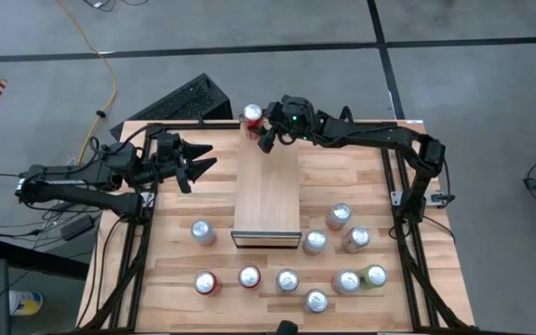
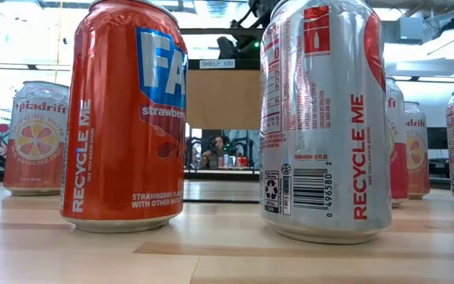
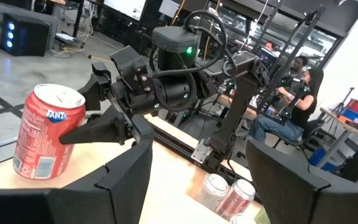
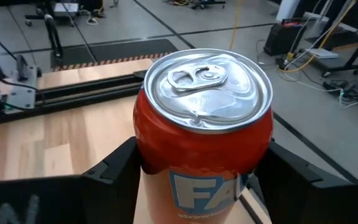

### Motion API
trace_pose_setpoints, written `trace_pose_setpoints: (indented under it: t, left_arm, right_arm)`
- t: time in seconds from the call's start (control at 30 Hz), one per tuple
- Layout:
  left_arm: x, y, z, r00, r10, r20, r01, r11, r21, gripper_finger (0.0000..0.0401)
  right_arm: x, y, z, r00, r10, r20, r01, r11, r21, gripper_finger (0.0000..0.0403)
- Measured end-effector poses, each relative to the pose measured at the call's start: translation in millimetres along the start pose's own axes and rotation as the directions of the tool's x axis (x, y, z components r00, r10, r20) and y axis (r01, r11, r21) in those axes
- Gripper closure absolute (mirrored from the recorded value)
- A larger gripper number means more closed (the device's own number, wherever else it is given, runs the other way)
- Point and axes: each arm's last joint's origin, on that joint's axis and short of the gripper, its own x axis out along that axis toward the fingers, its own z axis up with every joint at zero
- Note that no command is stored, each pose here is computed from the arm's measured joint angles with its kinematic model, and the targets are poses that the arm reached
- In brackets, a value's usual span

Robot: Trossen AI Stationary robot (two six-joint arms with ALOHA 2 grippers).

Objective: Place canned beverage on shelf
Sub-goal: Put the top red soda can on the shelf

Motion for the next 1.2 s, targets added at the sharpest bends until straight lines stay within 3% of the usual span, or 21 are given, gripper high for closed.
trace_pose_setpoints:
  t: [1.2]
  left_arm:
    - [0.0, -0.3, 0.7, 1.000, -0.003, 0.007, 0.003, 1.000, -0.007, 0.0153]
  right_arm:
    - [8.7, -10.0, -2.2, 0.998, 0.049, 0.048, -0.047, 0.998, -0.036, 0.0153]
